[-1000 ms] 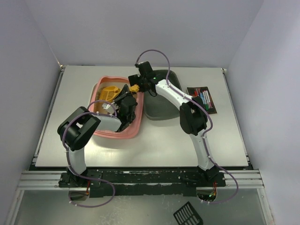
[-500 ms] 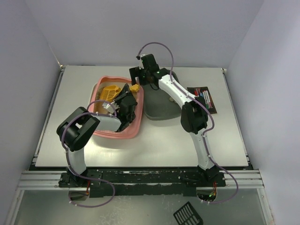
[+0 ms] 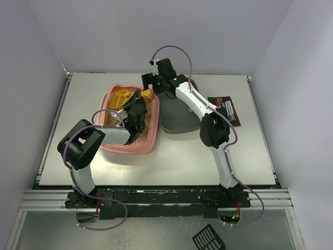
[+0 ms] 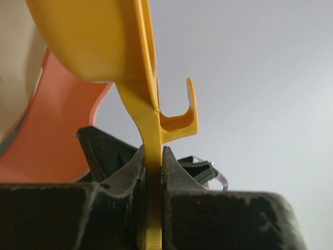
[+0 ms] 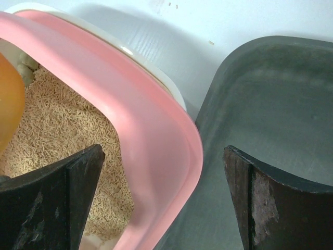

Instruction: Clean the litter box

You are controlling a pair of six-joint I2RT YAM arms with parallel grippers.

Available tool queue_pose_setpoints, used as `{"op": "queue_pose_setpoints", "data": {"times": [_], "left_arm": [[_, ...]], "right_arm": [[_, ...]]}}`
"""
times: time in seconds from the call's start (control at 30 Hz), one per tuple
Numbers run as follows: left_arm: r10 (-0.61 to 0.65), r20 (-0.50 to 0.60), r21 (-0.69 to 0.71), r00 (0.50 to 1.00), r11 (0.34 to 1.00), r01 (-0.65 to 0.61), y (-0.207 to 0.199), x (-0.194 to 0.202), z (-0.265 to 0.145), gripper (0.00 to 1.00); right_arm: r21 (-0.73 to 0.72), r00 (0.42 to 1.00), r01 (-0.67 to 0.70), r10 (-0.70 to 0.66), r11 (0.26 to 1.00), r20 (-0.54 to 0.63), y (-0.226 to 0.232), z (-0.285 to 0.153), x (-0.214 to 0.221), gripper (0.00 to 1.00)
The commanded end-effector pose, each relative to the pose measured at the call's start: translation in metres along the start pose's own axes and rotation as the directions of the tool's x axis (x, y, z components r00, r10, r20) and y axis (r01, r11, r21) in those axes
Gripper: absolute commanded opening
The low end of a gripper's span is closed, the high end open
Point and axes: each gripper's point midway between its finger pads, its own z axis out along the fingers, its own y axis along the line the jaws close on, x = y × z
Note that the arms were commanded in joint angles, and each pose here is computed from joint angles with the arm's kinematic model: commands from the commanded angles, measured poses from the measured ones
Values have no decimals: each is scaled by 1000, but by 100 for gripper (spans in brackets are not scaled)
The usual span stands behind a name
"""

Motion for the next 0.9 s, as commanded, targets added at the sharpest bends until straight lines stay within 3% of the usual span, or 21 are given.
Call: {"op": "queue_pose_setpoints", "data": {"times": [0.0, 0.4, 0.6, 0.7, 0.77, 0.87], "left_arm": [[-406, -94, -65, 909, 914, 402, -29, 25, -11, 7], [-141, -229, -259, 963, 963, 80, -19, 43, -51, 7], [92, -325, -325, 941, 924, -202, -23, 24, -78, 7], [227, -415, -334, 881, 863, -380, -24, 17, -92, 7], [341, -481, -280, 808, 813, -510, -33, 18, -100, 7], [548, -567, -191, 615, 639, -745, -41, 15, -111, 7]], "right_arm": [[-26, 997, 54, -52, 998, 49, 12, -22, -22, 100], [14, 979, 157, -158, 987, 125, 4, -78, -51, 100], [13, 977, 149, -150, 989, 150, -14, -103, -63, 100], [-20, 977, 156, -151, 988, 148, -21, -113, -62, 100], [-37, 979, 169, -163, 985, 126, -24, -117, -58, 100], [-52, 977, 198, -192, 979, 95, -26, -116, -49, 100]]}}
